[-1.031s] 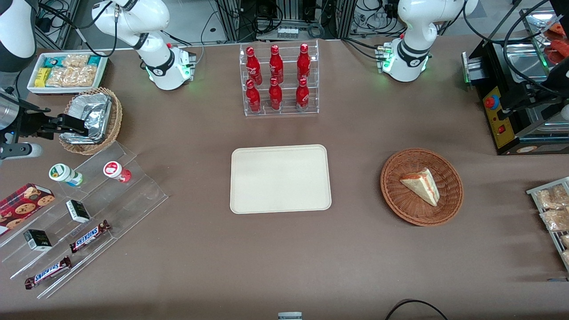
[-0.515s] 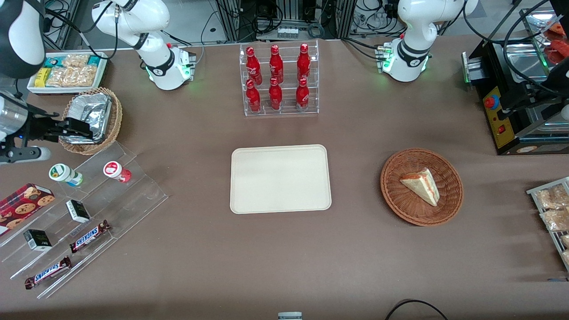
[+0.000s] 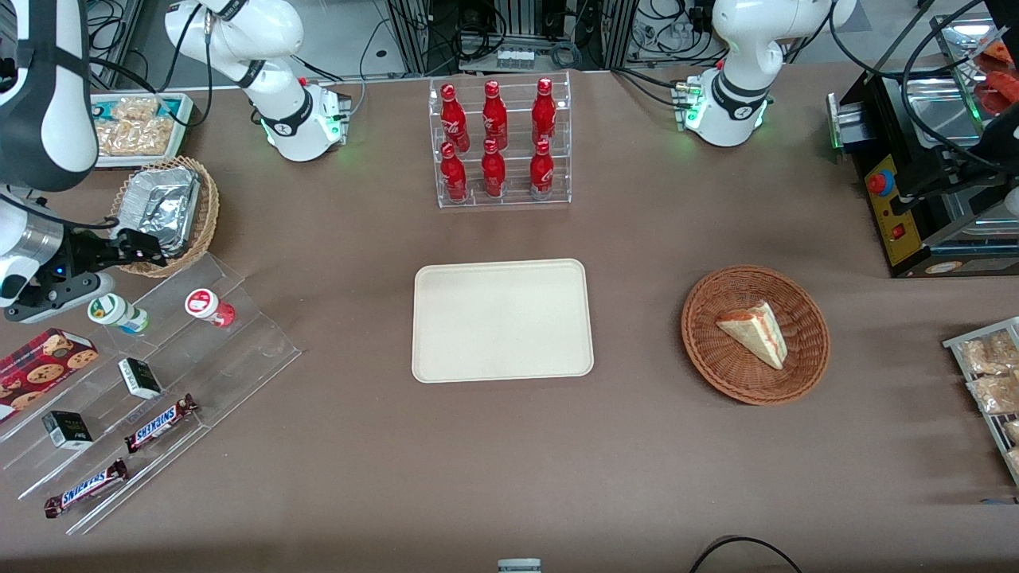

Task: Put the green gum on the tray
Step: 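Move the right gripper over the acrylic display toward the green-and-white tub, then lower the open right gripper around the green-and-white tub and close it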

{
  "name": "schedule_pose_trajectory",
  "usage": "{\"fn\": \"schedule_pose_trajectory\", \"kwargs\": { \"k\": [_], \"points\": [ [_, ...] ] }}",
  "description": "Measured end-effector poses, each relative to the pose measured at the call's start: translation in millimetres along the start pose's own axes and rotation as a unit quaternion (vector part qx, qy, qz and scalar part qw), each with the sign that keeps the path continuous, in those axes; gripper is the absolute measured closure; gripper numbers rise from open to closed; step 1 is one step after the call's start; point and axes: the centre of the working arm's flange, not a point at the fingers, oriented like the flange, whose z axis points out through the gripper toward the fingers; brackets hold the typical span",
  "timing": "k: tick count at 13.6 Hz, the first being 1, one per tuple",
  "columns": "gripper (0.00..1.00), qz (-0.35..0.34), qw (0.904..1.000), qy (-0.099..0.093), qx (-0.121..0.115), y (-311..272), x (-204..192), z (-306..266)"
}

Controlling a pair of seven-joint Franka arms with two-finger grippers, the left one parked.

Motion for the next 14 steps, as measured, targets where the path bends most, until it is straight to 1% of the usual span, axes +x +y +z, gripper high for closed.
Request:
{"fn": "schedule_pose_trajectory", "kwargs": {
  "k": [2, 4, 6, 8, 14],
  "points": [
    [0.0, -0.08, 0.9966, 0.015, -0.012, 18.3, -10.7, 8.2],
    [0.0, -0.145, 0.9888, 0.025, -0.026, 31.5, -18.4, 10.9],
    [0.0, -0.177, 0.9831, 0.032, -0.037, 43.7, -26.8, 13.7],
    [0.0, -0.181, 0.9817, 0.038, -0.045, 53.3, -33.6, 20.8],
    [0.0, -0.159, 0.9855, 0.037, -0.047, 80.9, -44.6, 50.3]
  ]
}}
